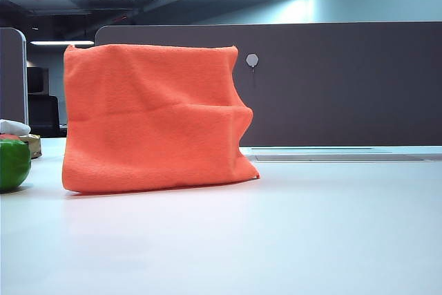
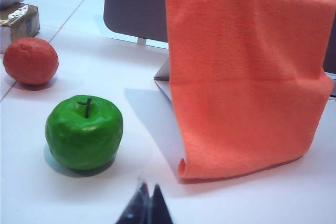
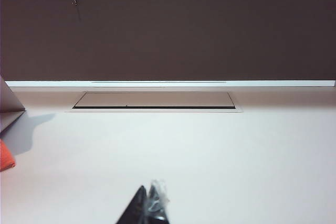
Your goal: Pick up the cloth from the table and use it to cover the mirror.
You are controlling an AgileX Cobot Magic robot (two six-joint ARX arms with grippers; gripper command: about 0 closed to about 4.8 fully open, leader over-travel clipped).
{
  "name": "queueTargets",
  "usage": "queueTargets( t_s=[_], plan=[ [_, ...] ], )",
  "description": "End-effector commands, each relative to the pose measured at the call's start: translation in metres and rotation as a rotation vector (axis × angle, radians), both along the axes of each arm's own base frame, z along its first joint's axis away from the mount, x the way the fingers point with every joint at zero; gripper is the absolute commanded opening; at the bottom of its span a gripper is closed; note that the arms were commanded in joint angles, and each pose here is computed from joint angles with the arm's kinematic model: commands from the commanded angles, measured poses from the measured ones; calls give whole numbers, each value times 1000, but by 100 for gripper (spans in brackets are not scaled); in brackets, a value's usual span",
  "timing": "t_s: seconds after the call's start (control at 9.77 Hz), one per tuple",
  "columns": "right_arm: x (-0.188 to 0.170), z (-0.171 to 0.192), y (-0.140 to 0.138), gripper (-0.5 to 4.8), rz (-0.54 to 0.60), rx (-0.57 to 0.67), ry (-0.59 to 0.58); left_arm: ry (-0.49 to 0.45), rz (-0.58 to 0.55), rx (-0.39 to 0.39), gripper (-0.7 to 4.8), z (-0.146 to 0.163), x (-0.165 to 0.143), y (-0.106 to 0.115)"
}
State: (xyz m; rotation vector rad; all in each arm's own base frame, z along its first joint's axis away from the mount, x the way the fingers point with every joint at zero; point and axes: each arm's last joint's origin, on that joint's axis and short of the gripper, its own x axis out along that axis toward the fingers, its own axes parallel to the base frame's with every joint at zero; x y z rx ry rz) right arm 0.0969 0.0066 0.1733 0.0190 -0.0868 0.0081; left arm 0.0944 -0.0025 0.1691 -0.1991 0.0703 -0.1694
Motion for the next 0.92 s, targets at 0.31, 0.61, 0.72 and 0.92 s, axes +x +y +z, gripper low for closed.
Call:
queueTargets(
  t_s=[0.31, 0.61, 0.72, 0.92],
  plan=[
    [0, -1, -1, -5, -24, -37, 3, 48, 101, 244, -5, -15, 2, 4],
    [-1, 6, 0, -5, -10, -43, -66, -154, 24, 247, -5, 3, 2, 1],
    [-1, 6, 2, -5, 59, -51, -71, -160, -12, 247, -5, 3, 2, 0],
    [-1, 6, 2, -5, 59, -69, -73, -164, 44, 248, -5, 4, 2, 1]
  ],
)
